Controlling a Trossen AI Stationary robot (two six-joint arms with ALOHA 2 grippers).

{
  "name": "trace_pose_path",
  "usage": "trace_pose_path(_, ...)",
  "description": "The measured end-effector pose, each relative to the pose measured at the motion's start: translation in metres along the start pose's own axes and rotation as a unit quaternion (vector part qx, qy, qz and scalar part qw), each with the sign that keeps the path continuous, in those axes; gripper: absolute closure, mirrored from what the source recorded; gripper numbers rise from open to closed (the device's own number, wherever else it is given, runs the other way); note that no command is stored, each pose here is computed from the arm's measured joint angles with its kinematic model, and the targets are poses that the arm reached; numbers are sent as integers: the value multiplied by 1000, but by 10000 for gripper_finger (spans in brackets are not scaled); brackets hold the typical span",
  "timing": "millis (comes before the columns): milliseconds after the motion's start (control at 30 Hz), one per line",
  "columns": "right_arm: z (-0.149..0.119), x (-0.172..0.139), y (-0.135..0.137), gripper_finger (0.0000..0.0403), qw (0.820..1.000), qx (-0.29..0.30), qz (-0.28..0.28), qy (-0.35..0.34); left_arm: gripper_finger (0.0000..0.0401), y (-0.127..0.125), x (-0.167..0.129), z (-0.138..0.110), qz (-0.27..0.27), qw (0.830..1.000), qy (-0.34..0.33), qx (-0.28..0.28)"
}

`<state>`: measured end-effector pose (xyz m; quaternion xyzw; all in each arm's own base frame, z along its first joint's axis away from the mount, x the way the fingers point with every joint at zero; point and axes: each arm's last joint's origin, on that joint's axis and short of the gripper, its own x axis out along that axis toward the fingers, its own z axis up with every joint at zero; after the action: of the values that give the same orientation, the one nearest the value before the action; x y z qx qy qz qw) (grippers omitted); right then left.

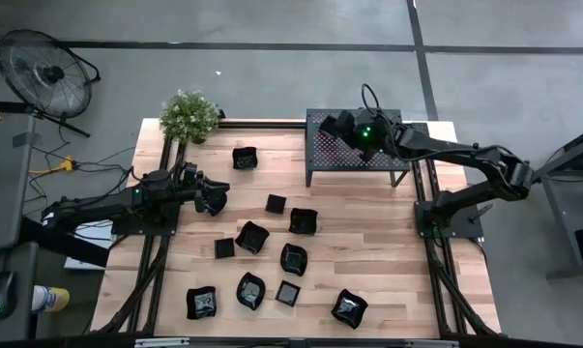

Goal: Pick & Place Mini shaped plates
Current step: Stack the black square plate on top of the black square plate on the shelf

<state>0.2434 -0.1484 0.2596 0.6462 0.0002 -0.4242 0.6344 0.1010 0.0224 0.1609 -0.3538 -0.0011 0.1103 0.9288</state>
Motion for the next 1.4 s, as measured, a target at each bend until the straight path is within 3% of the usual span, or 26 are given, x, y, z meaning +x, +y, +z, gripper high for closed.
trace_pose_path(1400, 8, 1, 1, 402, 1000, -1, 14, 20, 320, 0, 0, 0, 0, 1000, 0, 0)
